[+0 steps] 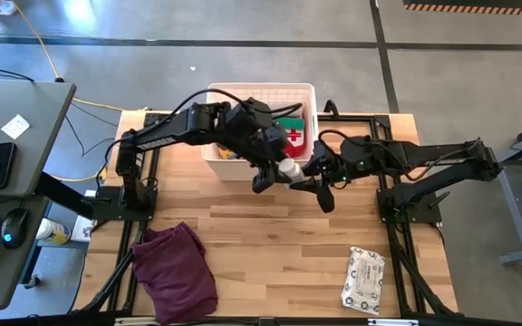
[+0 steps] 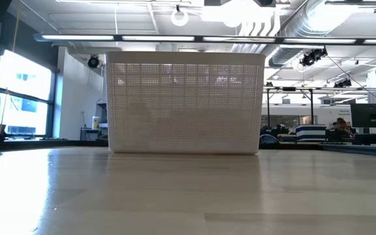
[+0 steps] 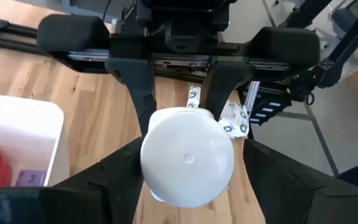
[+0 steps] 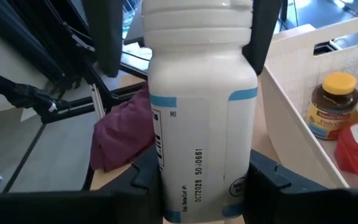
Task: Pick & place medical supplies in basket/bin
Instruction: Put the white medicine bottle into the white bin
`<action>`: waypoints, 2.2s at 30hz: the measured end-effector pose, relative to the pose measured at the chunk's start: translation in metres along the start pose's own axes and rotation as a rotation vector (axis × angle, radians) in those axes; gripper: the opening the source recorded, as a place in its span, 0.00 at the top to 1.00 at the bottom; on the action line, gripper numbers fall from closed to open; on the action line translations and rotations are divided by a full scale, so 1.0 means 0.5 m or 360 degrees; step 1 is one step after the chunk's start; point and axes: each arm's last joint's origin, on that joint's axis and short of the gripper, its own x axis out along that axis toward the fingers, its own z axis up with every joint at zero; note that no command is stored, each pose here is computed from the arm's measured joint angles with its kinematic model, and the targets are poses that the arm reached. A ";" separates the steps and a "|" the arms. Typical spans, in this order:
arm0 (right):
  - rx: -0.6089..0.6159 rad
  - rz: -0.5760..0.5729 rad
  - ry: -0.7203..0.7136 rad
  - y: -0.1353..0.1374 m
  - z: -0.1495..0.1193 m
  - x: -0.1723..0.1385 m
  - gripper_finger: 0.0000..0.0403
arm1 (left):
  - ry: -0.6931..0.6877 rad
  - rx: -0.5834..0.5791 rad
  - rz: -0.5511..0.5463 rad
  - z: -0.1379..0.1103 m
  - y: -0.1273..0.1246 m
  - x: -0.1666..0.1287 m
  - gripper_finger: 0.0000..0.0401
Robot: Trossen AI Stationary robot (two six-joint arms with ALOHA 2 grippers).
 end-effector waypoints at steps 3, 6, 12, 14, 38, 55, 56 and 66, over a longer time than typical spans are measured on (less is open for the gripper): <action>0.0002 -0.0004 0.0008 0.000 -0.001 0.000 0.66 | 0.0004 0.0000 0.0002 0.000 0.000 0.003 0.24; 0.0002 0.0006 0.0012 0.000 -0.001 -0.001 0.66 | -0.0013 0.0004 0.0001 0.002 0.000 0.003 0.27; -0.0002 0.0029 0.0031 0.001 -0.003 -0.001 0.66 | -0.0020 0.0006 0.0009 0.002 0.001 0.003 0.40; -0.0001 0.0027 0.0037 0.000 -0.003 -0.001 0.66 | -0.0021 0.0007 0.0012 0.002 0.001 0.003 0.44; -0.0016 -0.0413 0.0188 -0.048 -0.021 -0.050 0.37 | 0.0020 -0.0024 0.0411 0.002 0.091 -0.026 0.48; 0.0109 -0.0868 -0.0108 -0.113 0.009 -0.166 0.36 | 0.0857 0.0029 0.0745 -0.130 0.280 0.001 0.48; 0.0150 -0.0881 -0.0127 -0.117 0.010 -0.167 0.36 | 0.0891 0.0023 0.0747 -0.141 0.293 0.007 0.48; 0.0217 -0.0940 -0.0154 -0.129 0.012 -0.171 0.36 | 0.0762 -0.0081 0.0814 -0.225 0.379 -0.002 0.48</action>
